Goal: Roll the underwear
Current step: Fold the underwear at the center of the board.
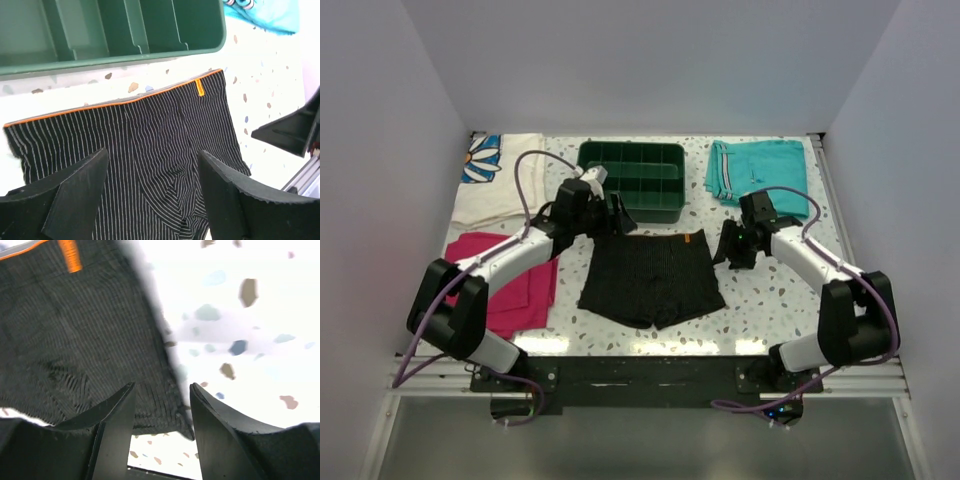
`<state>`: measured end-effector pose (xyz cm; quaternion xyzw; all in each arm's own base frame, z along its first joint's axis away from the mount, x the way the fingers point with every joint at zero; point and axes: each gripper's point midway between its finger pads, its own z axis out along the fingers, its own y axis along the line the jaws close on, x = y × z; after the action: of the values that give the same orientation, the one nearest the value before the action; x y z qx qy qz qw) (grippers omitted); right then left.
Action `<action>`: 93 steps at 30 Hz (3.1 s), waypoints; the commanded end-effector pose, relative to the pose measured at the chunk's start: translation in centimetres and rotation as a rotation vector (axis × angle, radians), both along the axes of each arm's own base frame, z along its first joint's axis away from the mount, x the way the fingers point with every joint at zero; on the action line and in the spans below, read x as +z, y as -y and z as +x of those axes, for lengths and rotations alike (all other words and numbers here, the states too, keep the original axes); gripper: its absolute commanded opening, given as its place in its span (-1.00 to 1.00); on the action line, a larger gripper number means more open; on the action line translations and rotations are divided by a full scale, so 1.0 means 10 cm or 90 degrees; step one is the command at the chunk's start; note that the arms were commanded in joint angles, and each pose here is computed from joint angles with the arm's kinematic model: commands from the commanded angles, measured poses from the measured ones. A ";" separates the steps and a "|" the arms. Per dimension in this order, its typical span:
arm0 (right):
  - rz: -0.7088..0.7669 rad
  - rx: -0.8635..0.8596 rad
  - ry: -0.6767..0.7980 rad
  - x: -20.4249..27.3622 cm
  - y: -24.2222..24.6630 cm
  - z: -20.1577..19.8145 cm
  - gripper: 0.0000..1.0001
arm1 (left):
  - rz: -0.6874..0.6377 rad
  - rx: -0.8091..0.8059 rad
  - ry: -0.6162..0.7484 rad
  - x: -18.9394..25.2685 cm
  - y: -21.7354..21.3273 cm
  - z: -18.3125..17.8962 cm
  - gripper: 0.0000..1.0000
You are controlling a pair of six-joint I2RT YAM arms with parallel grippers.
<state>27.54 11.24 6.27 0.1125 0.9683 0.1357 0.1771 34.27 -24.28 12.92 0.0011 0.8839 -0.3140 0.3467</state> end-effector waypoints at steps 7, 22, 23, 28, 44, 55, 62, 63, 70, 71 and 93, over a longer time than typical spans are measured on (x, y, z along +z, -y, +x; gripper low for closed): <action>-0.002 -0.025 -0.001 -0.03 0.17 -0.15 -0.02 | 0.043 -0.146 0.024 0.22 0.83 -0.09 0.53; 0.079 -0.141 -0.023 -0.13 0.32 -0.70 -0.08 | 0.131 -0.191 -0.055 -0.31 2.01 0.05 0.43; 0.081 -0.145 -0.022 -0.13 0.32 -0.72 -0.09 | 0.141 -0.190 -0.069 -0.44 2.03 0.05 0.43; 0.079 -0.145 -0.035 -0.23 0.33 -0.86 -0.09 | 0.154 -0.174 -0.072 -0.56 2.08 0.12 0.43; 0.113 -0.120 -0.063 -0.39 0.22 -0.95 -0.11 | 0.150 -0.160 -0.057 -0.60 2.29 0.34 0.39; 0.114 -0.108 -0.035 -0.30 0.22 -0.85 -0.11 | 0.161 -0.141 -0.065 -0.74 2.31 0.41 0.33; 0.144 -0.095 0.024 -0.09 0.16 -0.76 -0.11 | 0.158 -0.136 -0.064 -0.73 2.31 0.47 0.33; 0.145 -0.098 0.035 -0.06 0.17 -0.75 -0.11 | 0.160 -0.135 -0.066 -0.75 2.31 0.46 0.33; 0.197 -0.076 0.030 -0.08 0.02 -0.70 -0.11 | 0.168 -0.133 -0.075 -0.79 2.29 0.46 0.26; 0.201 -0.073 0.036 -0.09 0.00 -0.67 -0.11 | 0.169 -0.132 -0.077 -0.80 2.28 0.47 0.23; 0.198 -0.049 -0.017 -0.35 -0.02 -0.73 -0.21 | 0.174 -0.126 -0.099 -0.79 2.24 0.41 0.17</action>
<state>20.46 11.49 3.12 0.1878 0.9306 0.2767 0.1490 37.79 -46.51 3.87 0.1219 0.9388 -0.2179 0.2373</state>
